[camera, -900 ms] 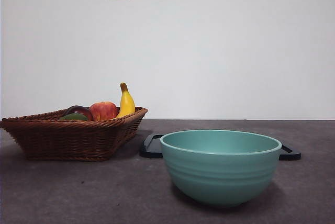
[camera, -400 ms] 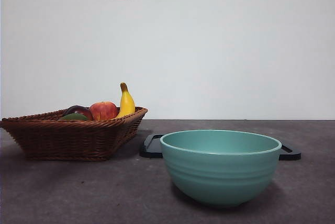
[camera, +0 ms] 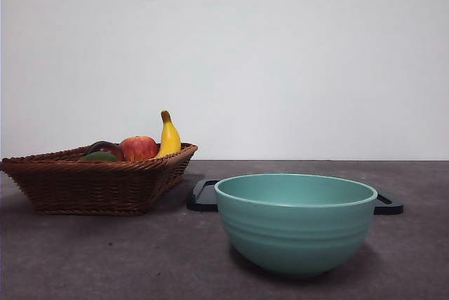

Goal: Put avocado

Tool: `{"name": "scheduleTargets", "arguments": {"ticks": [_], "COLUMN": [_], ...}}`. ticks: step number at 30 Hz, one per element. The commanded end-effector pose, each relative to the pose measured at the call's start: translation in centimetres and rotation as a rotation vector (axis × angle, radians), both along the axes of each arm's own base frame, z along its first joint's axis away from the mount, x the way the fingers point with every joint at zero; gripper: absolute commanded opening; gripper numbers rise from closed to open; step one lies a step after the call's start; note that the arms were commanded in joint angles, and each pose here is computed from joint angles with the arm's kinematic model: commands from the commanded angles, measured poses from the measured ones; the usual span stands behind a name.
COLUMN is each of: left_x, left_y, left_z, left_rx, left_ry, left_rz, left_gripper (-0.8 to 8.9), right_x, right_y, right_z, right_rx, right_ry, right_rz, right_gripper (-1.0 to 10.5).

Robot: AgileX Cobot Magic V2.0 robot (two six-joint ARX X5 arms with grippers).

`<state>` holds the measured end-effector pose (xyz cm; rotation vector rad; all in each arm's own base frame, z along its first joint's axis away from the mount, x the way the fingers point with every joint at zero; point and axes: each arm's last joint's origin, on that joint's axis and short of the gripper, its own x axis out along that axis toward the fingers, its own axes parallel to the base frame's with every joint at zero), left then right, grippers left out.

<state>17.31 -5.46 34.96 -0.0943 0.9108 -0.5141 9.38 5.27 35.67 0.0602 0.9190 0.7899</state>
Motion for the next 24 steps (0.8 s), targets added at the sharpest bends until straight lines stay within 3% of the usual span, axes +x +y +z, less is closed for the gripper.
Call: {"name": "scheduleTargets", "arguments": {"ticks": [1, 10, 24], "left_x": [2.3, 9.2, 15.1], "left_y": [-1.0, -4.4, -6.8], "left_z": [0.3, -3.5, -10.8], "left_rx": [0.044, 0.24, 0.343], "left_ry": [0.003, 0.084, 0.15], "left_rz": [0.014, 0.058, 0.078], "left_gripper": [3.78, 3.74, 3.74], "right_x": [0.1, 0.1, 0.1], "right_y": [0.1, 0.1, 0.1], "right_z": [0.5, 0.5, 0.5], "right_rx": [0.011, 0.01, 0.01], "right_ry": [-0.019, -0.018, -0.018], "right_rz": [0.004, 0.004, 0.004], "right_gripper": [4.2, 4.2, 4.2]}}
